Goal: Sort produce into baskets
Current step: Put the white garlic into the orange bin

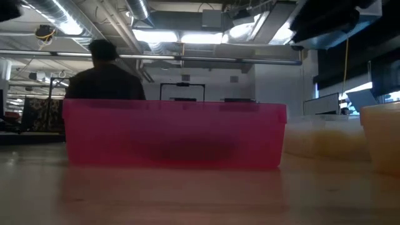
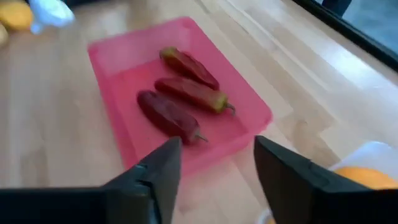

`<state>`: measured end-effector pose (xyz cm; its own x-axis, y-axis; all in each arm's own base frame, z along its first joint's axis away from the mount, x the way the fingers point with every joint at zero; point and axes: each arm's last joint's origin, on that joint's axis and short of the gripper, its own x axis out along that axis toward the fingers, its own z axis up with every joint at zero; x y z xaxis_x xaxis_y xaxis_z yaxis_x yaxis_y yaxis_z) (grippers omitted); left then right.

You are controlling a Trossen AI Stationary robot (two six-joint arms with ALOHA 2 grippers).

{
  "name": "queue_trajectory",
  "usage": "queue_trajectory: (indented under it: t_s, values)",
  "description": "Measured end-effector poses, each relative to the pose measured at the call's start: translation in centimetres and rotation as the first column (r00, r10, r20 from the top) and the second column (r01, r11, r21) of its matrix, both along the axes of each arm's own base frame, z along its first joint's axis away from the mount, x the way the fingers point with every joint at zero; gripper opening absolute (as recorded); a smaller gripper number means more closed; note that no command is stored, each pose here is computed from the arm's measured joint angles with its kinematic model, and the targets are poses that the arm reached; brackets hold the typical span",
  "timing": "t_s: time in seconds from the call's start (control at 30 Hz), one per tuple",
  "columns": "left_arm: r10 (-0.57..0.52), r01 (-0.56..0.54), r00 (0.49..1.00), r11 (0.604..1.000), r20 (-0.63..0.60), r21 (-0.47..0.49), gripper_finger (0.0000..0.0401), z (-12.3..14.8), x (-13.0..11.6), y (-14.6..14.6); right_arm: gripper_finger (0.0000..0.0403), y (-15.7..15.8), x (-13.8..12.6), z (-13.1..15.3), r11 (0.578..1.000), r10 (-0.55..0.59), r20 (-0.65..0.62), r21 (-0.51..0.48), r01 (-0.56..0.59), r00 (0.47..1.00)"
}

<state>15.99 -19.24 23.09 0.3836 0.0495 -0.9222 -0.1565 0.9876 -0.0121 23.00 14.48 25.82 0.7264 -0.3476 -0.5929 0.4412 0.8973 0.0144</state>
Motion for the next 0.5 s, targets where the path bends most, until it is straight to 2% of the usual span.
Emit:
queue_trajectory:
  t_s: [0.13, 0.27, 0.4, 0.5]
  values:
    - [-0.009, -0.003, 0.984, 0.998, 0.176, 0.067, 0.0104, 1.6, 0.4, 1.1, 0.0249, -0.2, 0.9, 0.5, 0.998, -0.014, 0.064, 0.068, 0.01, 0.998]
    - [-0.04, -0.019, 0.931, 0.988, 0.363, 0.155, 0.0104, 3.0, 1.3, 1.7, 0.0294, -0.5, 1.9, 0.8, 0.994, 0.004, 0.102, 0.107, -0.014, 0.995]
    - [-0.1, -0.066, 0.848, 0.955, 0.52, 0.29, 0.0106, 4.1, 2.5, 1.8, 0.0309, -0.2, 3.4, 0.6, 0.993, 0.058, 0.145, 0.097, -0.073, 0.988]
    - [-0.128, -0.161, 0.781, 0.904, 0.611, 0.396, 0.0108, 4.8, 4.0, 2.0, 0.0306, 0.0, 4.7, 0.2, 0.991, 0.092, 0.175, 0.081, -0.107, 0.98]
